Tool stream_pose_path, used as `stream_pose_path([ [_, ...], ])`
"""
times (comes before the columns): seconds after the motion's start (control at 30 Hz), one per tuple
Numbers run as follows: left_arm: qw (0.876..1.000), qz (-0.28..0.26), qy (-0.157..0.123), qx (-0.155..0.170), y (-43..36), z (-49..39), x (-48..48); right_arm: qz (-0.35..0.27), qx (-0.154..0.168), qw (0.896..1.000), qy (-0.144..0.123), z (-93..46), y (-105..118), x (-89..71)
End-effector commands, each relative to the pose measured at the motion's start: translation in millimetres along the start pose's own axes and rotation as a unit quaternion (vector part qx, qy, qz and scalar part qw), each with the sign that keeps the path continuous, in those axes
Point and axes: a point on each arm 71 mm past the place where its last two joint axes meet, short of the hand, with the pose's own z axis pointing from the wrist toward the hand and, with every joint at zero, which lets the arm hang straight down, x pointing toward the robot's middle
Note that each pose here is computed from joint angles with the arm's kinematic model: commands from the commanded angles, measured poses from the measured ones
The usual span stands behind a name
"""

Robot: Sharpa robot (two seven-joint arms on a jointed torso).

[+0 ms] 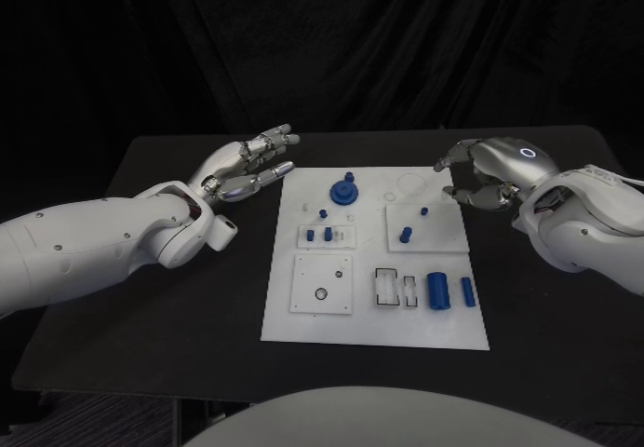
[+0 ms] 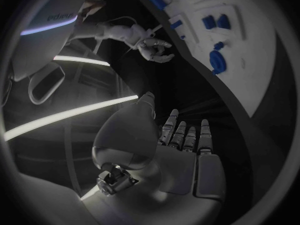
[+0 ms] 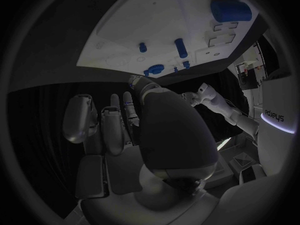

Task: Assemble the parts on the task board

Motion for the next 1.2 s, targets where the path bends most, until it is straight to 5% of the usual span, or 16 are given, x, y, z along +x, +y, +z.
stream_pose_path([
  [0.03,0.980,-0.195,-0.028,0.025,-8.2,-5.1,2.7,-0.054,-0.002,0.998,0.023,-3.5,0.4,7.5],
  [0.5,0.963,-0.266,-0.019,0.025,-25.1,-19.5,17.6,-0.068,-0.004,0.996,0.054,-10.5,7.0,18.2],
  [1.2,0.959,-0.281,0.000,0.019,-27.9,-18.6,25.1,-0.073,-0.003,0.994,0.076,-7.3,9.0,25.9],
])
